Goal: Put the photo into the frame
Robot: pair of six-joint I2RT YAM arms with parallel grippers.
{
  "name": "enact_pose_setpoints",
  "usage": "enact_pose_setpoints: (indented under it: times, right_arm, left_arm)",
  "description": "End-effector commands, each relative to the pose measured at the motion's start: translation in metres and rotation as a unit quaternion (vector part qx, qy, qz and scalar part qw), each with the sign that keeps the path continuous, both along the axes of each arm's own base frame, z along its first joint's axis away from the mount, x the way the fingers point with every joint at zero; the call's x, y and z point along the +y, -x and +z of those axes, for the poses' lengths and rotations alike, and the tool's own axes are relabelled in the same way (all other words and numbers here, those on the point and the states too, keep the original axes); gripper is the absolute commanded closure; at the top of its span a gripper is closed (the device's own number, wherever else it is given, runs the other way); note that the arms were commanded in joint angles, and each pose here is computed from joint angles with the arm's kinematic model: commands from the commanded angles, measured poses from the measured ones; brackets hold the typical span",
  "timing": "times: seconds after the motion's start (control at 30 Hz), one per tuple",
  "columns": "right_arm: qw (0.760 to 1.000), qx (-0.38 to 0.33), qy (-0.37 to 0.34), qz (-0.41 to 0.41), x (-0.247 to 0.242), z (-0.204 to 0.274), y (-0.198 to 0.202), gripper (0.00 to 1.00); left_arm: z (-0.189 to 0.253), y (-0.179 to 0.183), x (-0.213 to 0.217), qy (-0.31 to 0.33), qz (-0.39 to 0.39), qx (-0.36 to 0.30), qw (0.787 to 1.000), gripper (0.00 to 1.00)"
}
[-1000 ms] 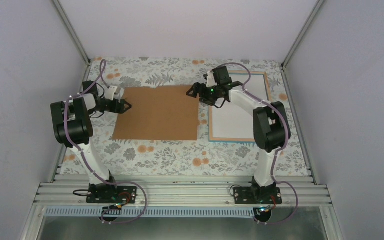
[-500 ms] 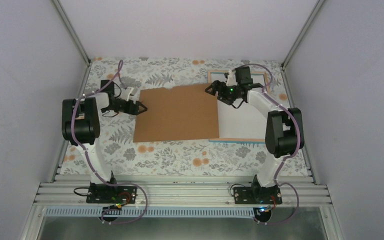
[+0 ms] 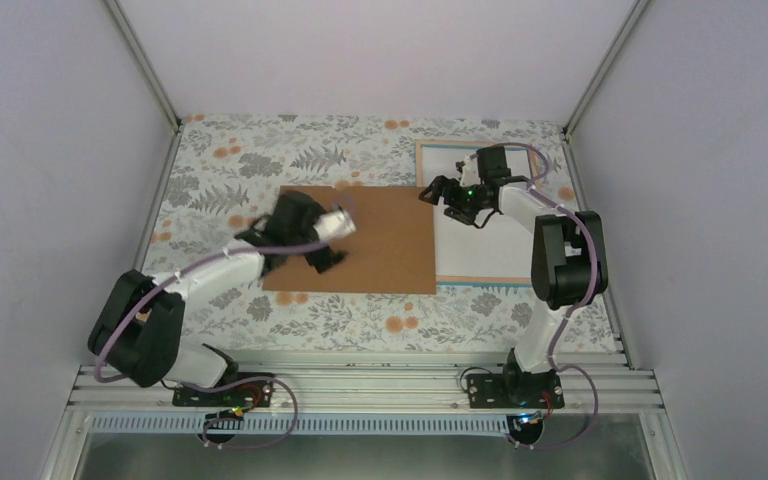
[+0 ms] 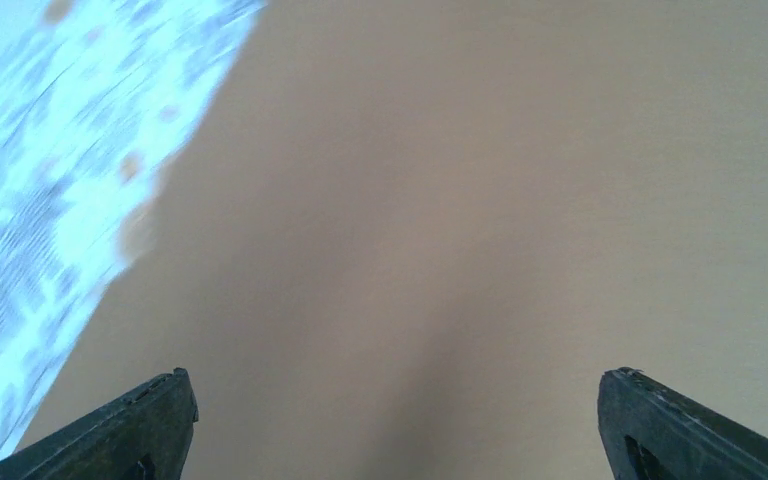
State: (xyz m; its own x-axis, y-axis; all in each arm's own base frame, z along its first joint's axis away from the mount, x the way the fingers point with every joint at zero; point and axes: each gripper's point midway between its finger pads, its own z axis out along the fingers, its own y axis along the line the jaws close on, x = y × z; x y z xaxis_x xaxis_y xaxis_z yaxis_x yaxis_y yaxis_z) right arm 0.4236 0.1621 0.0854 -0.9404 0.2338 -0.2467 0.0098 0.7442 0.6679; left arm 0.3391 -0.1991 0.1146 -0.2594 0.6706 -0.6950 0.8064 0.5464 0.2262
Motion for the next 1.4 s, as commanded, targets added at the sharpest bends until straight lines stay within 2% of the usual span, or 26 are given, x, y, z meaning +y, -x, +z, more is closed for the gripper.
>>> enact_pose_setpoints:
  times: [0.0, 0.13, 0.23, 0.33, 0.5, 0.6, 0.83, 0.97, 1.1, 1.17, 1.23, 1.27, 1.37]
  right_arm:
    - [0.998, -0.053, 0.004, 0.012, -0.007, 0.025, -0.009, 0.02]
    - [0.996, -0.091, 0.006, 0.019, -0.014, 0.048, -0.012, 0.01]
    - [0.993, -0.119, 0.015, 0.014, -0.025, 0.065, -0.015, 0.00]
    - [0.989, -0.145, 0.018, 0.013, -0.034, 0.082, -0.015, 0.00]
    - [0.983, -0.182, 0.035, 0.001, -0.054, 0.106, -0.015, 0.00]
    - [0.980, -0.193, 0.045, -0.008, -0.064, 0.112, -0.013, 0.00]
    - [0.978, -0.201, 0.056, -0.027, -0.082, 0.117, -0.009, 0.00]
    - [0.975, -0.212, 0.066, -0.021, -0.086, 0.119, -0.005, 0.00]
    - [0.971, -0.223, 0.089, -0.003, -0.095, 0.116, -0.003, 0.00]
    - [0.966, -0.230, 0.117, 0.006, -0.106, 0.114, -0.004, 0.00]
    - [0.961, -0.234, 0.146, 0.012, -0.121, 0.110, -0.005, 0.00]
    - [0.958, -0.235, 0.163, 0.013, -0.130, 0.109, -0.006, 0.00]
    - [0.950, -0.231, 0.208, 0.007, -0.165, 0.102, -0.012, 0.00]
  left_arm:
    - [-0.012, 0.040, -0.043, -0.091, -0.082, -0.107, 0.987, 0.00]
    - [-0.030, 0.084, -0.083, -0.123, -0.140, -0.163, 0.969, 0.00]
    - [-0.050, 0.100, -0.101, -0.139, -0.156, -0.179, 0.961, 0.00]
    - [-0.069, 0.099, -0.105, -0.160, -0.146, -0.199, 0.956, 0.00]
    - [-0.086, 0.097, -0.110, -0.217, -0.138, -0.286, 0.923, 0.08]
    - [-0.097, 0.095, -0.109, -0.246, -0.133, -0.308, 0.909, 0.16]
    - [-0.121, 0.090, -0.100, -0.302, -0.113, -0.337, 0.884, 0.25]
    - [-0.123, 0.084, -0.094, -0.316, -0.108, -0.340, 0.879, 0.40]
    - [-0.104, 0.075, -0.096, -0.304, -0.107, -0.341, 0.883, 0.66]
    - [-0.093, 0.071, -0.099, -0.297, -0.107, -0.332, 0.889, 0.77]
    - [-0.079, 0.065, -0.101, -0.292, -0.099, -0.327, 0.893, 0.92]
    - [-0.070, 0.063, -0.102, -0.288, -0.096, -0.328, 0.895, 0.97]
    - [-0.046, 0.053, -0.103, -0.272, -0.080, -0.314, 0.906, 0.98]
